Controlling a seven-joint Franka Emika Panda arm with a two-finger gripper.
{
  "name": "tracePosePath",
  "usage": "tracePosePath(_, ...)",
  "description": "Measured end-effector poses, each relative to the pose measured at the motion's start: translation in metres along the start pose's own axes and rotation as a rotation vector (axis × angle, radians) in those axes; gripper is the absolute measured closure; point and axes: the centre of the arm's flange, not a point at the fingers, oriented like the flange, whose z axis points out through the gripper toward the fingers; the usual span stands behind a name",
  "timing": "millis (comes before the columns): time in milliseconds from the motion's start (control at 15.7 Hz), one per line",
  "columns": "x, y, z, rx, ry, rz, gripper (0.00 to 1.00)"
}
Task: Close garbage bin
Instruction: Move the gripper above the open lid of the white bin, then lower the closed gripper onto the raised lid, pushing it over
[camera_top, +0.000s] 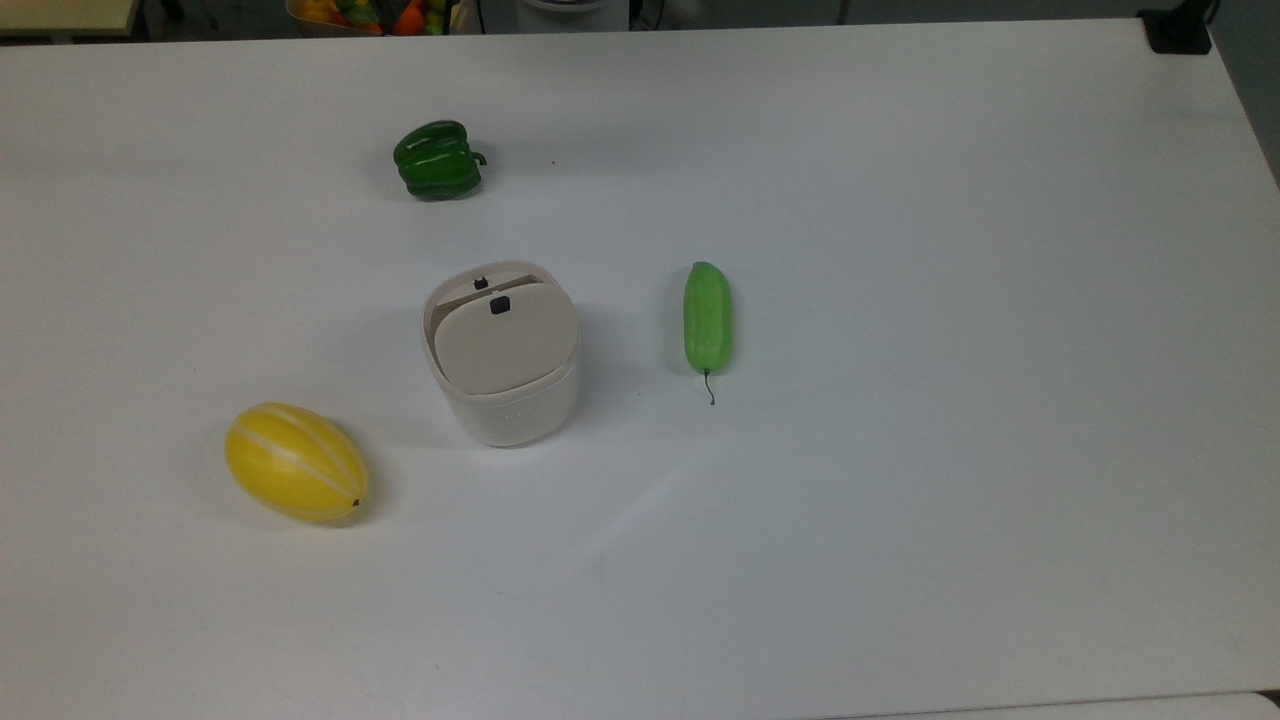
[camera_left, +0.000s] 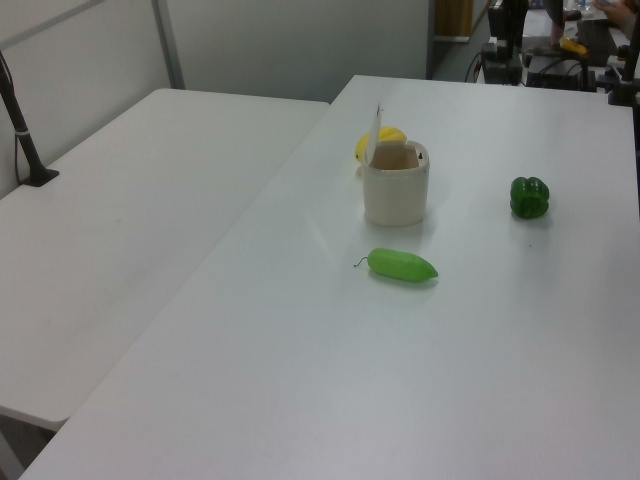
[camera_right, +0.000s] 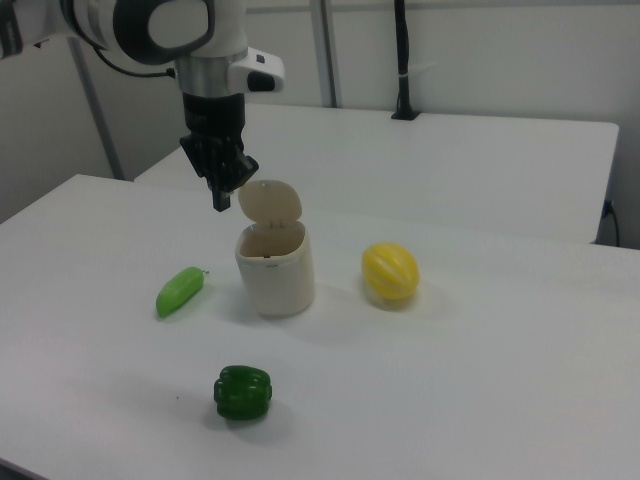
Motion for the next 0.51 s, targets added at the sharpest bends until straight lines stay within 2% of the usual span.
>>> tracePosePath(319, 0.037, -0.022, 0.03, -0.01, 0.089, -0.178, 0.99)
tracePosePath(511, 0.068, -0.058, 0.04, -0.03, 0.258, -0.275, 0.99)
